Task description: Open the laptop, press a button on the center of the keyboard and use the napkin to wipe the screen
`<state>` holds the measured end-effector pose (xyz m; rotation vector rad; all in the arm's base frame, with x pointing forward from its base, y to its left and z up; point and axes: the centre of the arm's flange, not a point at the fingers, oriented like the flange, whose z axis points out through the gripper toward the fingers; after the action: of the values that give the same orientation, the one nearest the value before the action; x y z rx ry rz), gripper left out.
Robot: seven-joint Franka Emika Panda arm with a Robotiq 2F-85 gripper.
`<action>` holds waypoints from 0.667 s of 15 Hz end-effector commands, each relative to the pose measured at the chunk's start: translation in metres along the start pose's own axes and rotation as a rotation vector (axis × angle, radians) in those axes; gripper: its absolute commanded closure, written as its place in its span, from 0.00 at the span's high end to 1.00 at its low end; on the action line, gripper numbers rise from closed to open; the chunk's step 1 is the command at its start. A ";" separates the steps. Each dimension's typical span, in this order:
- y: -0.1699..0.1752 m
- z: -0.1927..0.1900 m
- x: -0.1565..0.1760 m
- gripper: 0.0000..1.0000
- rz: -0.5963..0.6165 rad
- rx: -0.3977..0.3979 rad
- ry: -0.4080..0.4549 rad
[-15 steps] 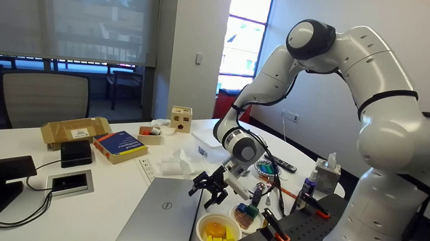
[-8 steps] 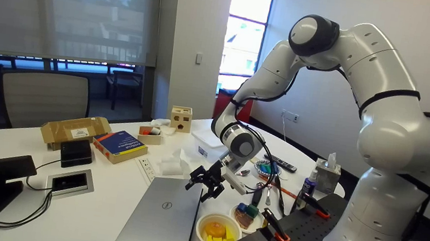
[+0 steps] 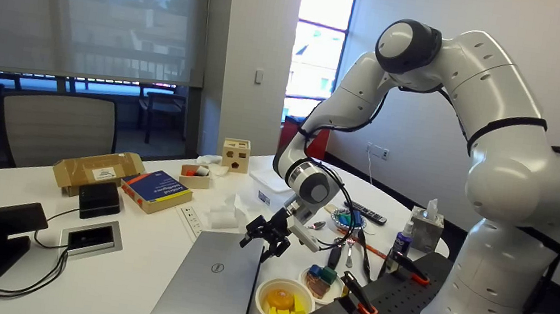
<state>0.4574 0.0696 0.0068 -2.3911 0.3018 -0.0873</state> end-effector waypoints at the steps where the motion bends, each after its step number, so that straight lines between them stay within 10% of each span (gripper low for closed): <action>1: -0.007 0.000 0.008 1.00 -0.006 0.020 -0.011; 10: -0.019 -0.001 0.014 1.00 -0.095 0.087 -0.053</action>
<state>0.4618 0.0716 0.0061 -2.3793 0.1963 -0.0644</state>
